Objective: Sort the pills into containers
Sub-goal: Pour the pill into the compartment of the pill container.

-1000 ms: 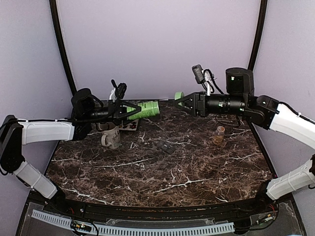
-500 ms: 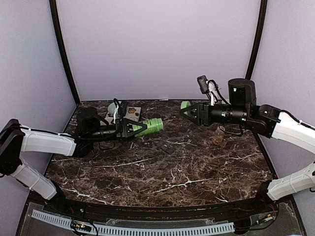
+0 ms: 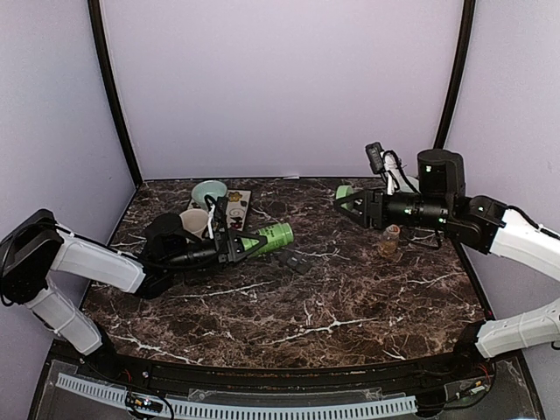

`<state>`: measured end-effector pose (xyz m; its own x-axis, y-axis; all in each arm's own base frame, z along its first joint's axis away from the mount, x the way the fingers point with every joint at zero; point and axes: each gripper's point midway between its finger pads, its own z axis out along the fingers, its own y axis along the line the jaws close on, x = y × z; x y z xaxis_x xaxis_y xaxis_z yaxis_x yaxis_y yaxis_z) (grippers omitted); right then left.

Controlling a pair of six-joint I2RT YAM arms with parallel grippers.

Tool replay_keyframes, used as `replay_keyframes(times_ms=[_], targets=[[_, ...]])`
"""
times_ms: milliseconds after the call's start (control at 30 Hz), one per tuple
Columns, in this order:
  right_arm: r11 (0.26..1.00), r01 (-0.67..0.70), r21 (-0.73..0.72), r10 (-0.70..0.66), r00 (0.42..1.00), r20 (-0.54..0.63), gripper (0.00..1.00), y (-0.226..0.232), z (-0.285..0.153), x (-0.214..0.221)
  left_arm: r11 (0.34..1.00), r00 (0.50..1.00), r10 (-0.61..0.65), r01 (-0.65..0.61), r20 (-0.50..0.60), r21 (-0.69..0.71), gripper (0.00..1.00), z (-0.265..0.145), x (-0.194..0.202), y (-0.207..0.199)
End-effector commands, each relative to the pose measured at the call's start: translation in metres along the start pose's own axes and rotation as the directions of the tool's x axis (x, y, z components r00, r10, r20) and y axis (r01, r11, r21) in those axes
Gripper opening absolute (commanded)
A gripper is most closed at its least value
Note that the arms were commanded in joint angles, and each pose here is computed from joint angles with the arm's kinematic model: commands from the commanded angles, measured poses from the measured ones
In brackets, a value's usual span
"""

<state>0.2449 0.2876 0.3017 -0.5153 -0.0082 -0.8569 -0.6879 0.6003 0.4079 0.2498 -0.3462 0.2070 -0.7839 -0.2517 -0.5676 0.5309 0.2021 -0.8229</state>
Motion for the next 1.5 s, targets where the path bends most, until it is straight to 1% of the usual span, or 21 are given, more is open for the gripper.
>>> replay_keyframes(times_ms=[0, 233, 500, 800, 1467], targets=[[1.000, 0.004, -0.009, -0.004, 0.999, 0.036, 0.30, -0.001, -0.006, -0.005, 0.999, 0.996, 0.038, -0.040, 0.080, 0.024, 0.00, -0.001, -0.008, -0.001], [1.000, -0.004, -0.011, 0.004, 1.000, 0.023, 0.29, -0.005, -0.006, 0.001, 1.000, 0.996, 0.023, -0.022, 0.088, -0.009, 0.00, 0.004, -0.001, 0.019], [1.000, -0.009, -0.014, 0.009, 1.000, 0.023, 0.29, -0.007, -0.007, 0.000, 0.996, 0.995, 0.002, 0.007, 0.099, -0.091, 0.00, 0.006, 0.008, 0.050], [1.000, -0.013, -0.019, 0.014, 1.000, 0.020, 0.29, -0.009, -0.007, 0.002, 0.986, 0.993, -0.017, 0.036, 0.118, -0.165, 0.00, 0.009, 0.009, 0.074], [0.999, -0.011, -0.034, 0.011, 1.000, 0.018, 0.28, -0.012, -0.008, 0.001, 0.971, 0.993, -0.032, 0.057, 0.111, -0.230, 0.00, 0.020, 0.013, 0.100]])
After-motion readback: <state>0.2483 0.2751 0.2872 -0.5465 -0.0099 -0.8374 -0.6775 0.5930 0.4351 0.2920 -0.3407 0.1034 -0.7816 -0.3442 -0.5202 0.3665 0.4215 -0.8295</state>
